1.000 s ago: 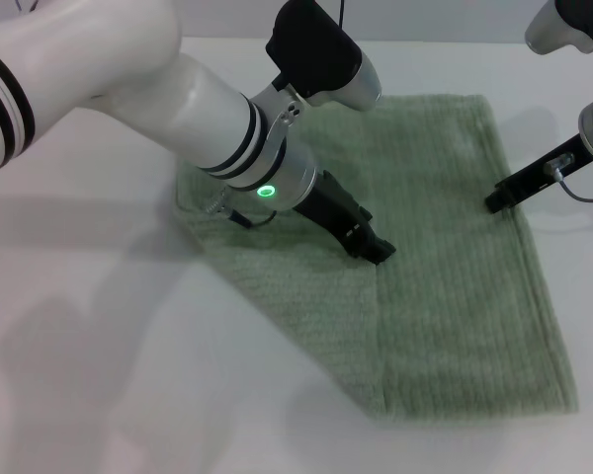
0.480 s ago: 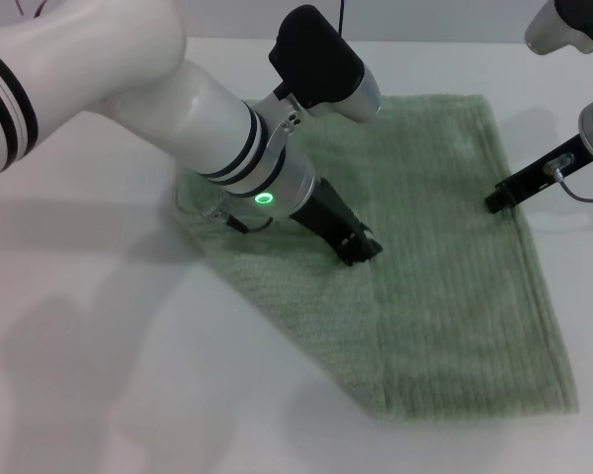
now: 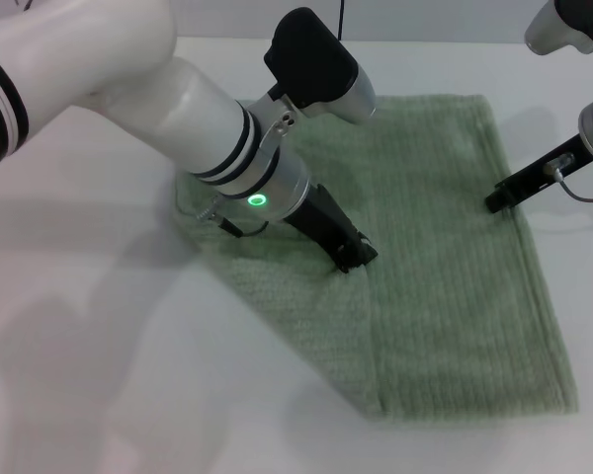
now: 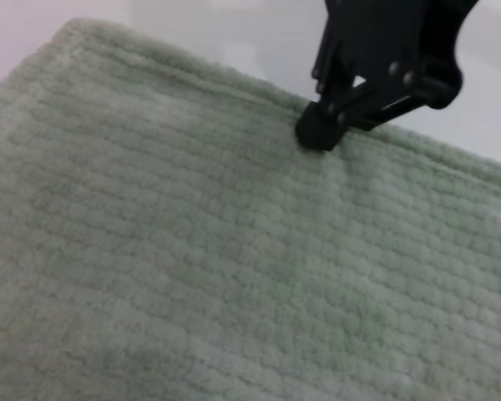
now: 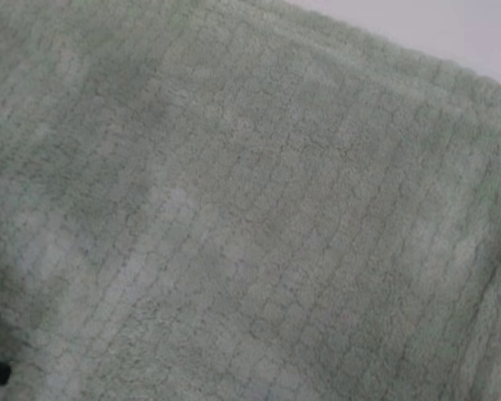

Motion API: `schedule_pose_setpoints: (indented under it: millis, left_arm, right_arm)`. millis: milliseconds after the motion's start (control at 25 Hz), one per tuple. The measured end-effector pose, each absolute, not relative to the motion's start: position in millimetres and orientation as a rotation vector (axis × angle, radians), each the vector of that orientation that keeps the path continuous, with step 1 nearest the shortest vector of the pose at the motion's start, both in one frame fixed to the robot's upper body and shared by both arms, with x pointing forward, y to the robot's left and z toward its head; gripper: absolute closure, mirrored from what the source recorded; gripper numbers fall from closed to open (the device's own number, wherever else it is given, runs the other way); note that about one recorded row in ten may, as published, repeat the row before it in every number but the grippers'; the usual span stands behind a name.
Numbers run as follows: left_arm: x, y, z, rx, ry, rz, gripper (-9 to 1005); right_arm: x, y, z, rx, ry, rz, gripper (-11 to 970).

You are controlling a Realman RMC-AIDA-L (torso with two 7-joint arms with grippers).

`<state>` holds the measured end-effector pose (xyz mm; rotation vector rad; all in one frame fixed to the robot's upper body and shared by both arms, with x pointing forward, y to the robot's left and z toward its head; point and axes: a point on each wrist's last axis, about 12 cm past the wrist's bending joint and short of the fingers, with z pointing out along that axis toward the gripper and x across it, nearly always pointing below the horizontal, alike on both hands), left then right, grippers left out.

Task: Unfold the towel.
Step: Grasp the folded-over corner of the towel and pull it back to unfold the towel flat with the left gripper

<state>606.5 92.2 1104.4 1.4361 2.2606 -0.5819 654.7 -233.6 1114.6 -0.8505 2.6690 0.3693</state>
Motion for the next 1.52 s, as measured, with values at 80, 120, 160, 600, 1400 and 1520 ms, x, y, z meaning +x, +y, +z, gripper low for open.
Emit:
schedule_pose_setpoints:
  millis: [80, 120, 160, 600, 1400, 1520]
  left_arm:
    - [607.4, 93.8, 1107.0, 1.435, 2.256, -0.595, 879]
    - [608.1, 95.8, 1109.7, 1.436, 2.251, -0.614, 884]
    - [608.1, 95.8, 1109.7, 1.436, 2.251, -0.614, 889]
    - [615.6, 119.3, 1124.6, 1.45, 2.253, -0.657, 920]
    - [611.8, 145.4, 1139.4, 1.502, 2.269, -0.621, 923]
    - [609.1, 147.2, 1141.3, 1.521, 2.271, -0.629, 922]
  right_arm:
    - [654.8, -233.6, 1114.7, -0.851, 2.668, 0.369, 957]
    - [654.8, -233.6, 1114.8, -0.851, 2.668, 0.369, 957]
    - [654.7, -233.8, 1114.6, -0.85, 2.669, 0.369, 957]
    - [654.4, -235.2, 1114.2, -0.847, 2.671, 0.368, 957]
    - [654.3, -234.8, 1114.1, -0.863, 2.666, 0.366, 956]
    - [654.5, -234.5, 1114.3, -0.863, 2.665, 0.367, 956]
